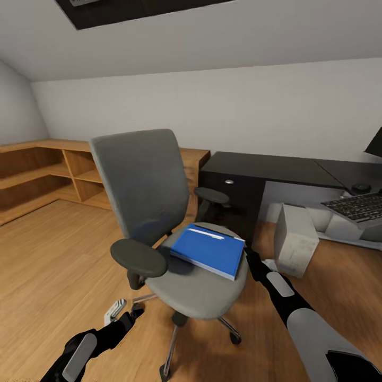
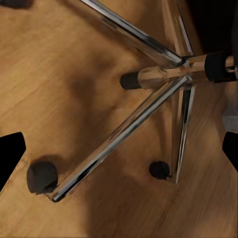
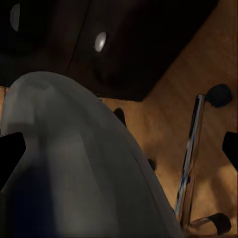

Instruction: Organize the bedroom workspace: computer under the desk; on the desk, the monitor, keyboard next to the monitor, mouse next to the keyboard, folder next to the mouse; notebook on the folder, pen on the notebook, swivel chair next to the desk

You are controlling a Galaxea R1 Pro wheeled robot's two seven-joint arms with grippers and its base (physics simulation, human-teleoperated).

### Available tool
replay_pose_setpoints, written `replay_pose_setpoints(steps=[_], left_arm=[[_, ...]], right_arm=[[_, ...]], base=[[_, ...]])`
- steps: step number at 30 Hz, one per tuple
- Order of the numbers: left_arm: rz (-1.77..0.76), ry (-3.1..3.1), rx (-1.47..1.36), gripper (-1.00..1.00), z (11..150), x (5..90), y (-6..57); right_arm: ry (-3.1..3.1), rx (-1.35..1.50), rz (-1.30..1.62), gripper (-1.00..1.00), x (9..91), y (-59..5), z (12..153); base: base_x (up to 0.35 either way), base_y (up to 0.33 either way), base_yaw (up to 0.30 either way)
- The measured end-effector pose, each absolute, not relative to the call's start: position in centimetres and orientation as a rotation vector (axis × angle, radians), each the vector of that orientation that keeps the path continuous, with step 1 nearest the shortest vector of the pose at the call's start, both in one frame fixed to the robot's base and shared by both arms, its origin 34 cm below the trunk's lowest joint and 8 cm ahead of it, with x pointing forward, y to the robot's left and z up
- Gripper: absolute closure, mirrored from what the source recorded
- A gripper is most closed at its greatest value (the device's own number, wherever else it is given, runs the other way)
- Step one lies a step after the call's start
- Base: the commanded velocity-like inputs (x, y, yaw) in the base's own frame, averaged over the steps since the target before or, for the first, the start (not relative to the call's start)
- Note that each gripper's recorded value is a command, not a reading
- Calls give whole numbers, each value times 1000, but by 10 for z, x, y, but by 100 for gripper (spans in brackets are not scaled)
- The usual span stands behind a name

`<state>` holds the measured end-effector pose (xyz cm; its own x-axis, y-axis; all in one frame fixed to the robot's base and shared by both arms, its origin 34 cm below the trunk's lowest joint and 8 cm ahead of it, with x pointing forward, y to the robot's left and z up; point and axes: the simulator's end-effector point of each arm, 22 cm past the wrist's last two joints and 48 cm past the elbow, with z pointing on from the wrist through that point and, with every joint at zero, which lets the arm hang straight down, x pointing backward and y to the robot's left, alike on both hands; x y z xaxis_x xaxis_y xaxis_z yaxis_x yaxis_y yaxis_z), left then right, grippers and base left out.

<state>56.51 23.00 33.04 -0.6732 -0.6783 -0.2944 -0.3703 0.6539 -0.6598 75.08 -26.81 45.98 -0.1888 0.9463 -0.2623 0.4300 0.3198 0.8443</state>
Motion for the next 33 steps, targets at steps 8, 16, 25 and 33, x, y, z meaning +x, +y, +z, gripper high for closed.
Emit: replay_pose_setpoints(steps=[8, 16, 25, 33], left_arm=[[-771, 2341, -813, -100, 330, 565, 230], [-774, 2347, -803, -100, 330, 565, 226], [-780, 2347, -803, -100, 331, 565, 225], [-790, 2344, -808, -100, 331, 565, 221]], right_arm=[[1768, 1235, 799, -100, 751, -270, 461], [1768, 1234, 793, -100, 751, -272, 461], [1768, 1232, 791, -100, 751, -272, 460], [1764, 1232, 785, -100, 750, -276, 460]], base=[[120, 227, 200], [180, 87, 8], [278, 175, 0], [151, 277, 0]])
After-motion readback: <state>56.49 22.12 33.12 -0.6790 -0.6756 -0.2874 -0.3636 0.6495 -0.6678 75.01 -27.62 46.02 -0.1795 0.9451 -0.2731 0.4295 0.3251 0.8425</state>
